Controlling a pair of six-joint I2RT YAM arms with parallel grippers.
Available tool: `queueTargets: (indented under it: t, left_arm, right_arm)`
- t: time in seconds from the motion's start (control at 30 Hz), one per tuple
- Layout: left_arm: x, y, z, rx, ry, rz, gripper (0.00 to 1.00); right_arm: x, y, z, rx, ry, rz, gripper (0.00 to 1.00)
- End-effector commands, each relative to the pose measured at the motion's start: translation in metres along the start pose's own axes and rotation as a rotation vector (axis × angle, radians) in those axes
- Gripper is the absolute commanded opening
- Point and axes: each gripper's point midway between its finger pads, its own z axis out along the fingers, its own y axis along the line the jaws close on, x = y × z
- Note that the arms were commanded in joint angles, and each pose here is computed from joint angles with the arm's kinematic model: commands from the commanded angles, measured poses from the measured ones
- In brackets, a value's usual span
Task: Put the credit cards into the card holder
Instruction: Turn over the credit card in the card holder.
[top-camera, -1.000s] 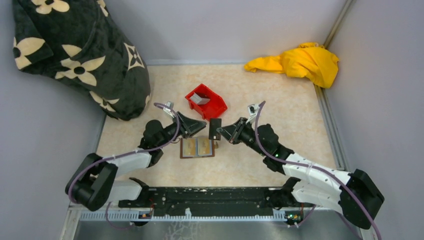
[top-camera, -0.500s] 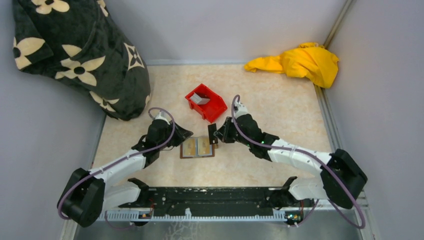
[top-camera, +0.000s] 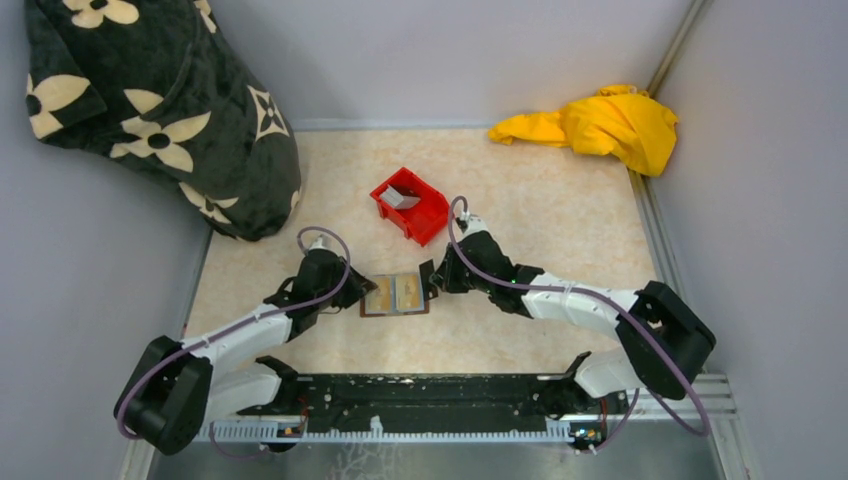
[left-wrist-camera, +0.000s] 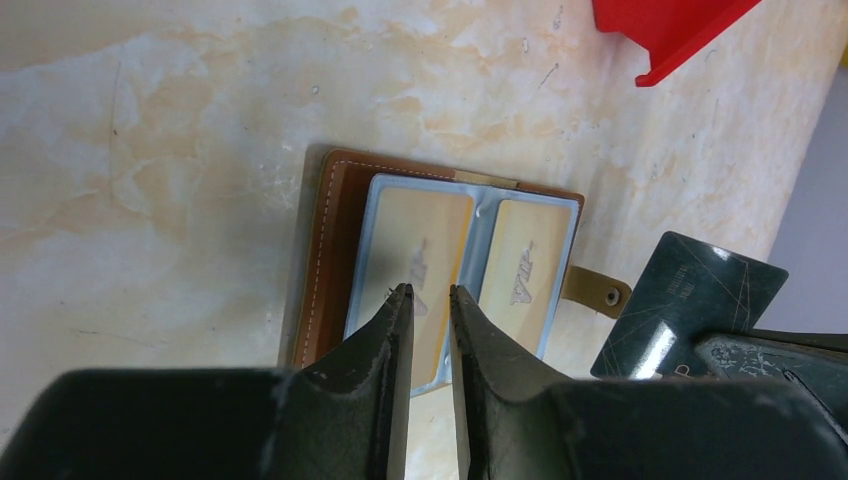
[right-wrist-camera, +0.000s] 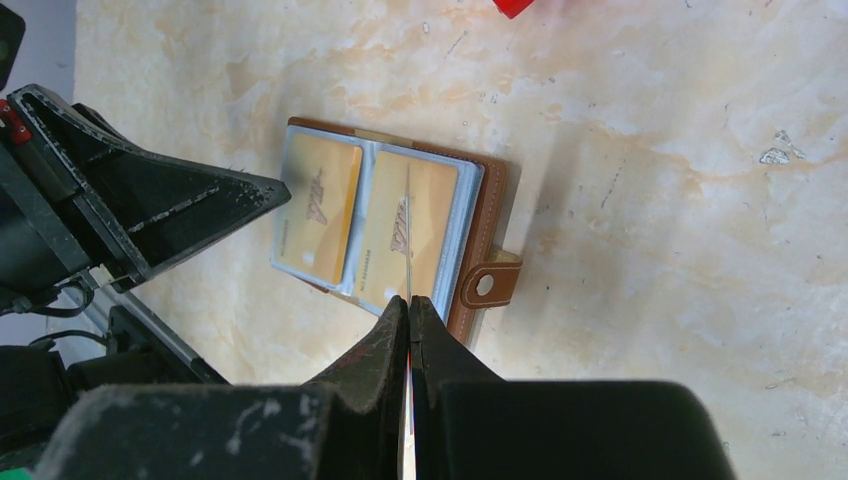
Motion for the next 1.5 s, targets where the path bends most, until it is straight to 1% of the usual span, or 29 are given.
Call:
queueTargets:
  t: [0.0, 0.93, 1.47]
  left_arm:
    - [0.004, 0.011, 0.003, -0.029, 0.009, 0.017, 0.26]
    - [0.016, 0.021, 0.006, -0.047, 0.048, 0.010, 0.21]
    - [0.021, 0.022, 0.005, -0.040, 0.065, -0.003, 0.18]
  right_arm:
    - [-0.020, 0.025, 0.004, -0.058, -0.045, -0.010, 0.00]
    - [-0.006, 0.007, 0.027, -0.004, -0.028, 0.015, 0.00]
    - [0.002, 0.004, 0.033, -0.009, -0.014, 0.055, 0.00]
